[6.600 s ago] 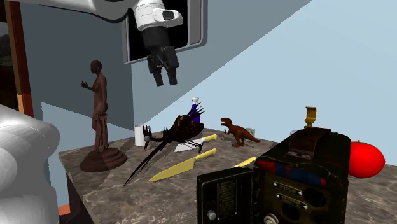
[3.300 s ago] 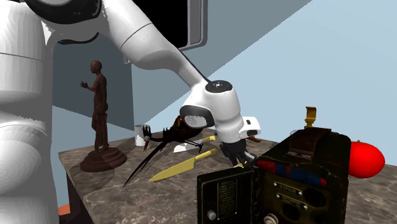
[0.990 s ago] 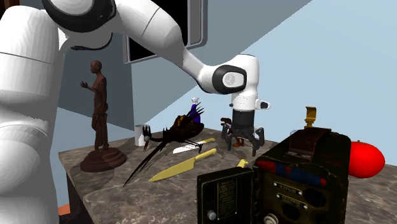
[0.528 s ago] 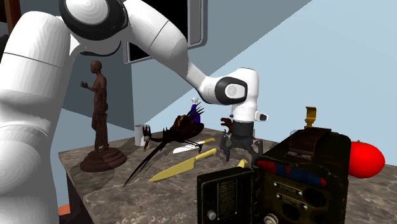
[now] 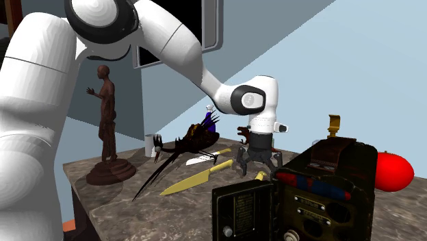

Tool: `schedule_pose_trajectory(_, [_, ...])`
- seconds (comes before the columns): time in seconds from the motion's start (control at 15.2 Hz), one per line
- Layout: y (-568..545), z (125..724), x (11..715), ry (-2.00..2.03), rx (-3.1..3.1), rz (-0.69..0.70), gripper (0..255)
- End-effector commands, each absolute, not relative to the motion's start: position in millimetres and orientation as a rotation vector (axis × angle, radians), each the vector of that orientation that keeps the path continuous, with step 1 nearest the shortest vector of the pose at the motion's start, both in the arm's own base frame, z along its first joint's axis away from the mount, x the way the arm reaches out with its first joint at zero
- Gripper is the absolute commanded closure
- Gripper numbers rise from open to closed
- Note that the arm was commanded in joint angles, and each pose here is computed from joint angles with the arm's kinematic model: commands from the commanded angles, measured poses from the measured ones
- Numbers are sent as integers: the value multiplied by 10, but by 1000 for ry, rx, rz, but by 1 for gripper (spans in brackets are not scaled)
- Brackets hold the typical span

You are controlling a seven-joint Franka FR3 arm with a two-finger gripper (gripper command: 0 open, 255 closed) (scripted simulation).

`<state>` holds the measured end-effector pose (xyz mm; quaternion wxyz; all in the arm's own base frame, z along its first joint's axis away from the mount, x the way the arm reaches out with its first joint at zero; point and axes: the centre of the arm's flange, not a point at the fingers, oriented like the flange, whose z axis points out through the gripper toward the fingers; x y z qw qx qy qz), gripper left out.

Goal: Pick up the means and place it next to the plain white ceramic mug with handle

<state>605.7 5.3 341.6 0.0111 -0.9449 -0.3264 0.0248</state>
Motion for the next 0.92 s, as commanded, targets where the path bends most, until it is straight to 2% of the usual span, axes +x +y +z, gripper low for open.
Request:
schedule_pose_trajectory(0.0, [53,3416,6057,-1018,-2948,77,255])
schedule_pose_trajectory(0.59, [53,3416,6057,-1018,-2948,77,255])
schedule_pose_trajectory(0.86, [53,3627,6057,-1018,-2948,77,255])
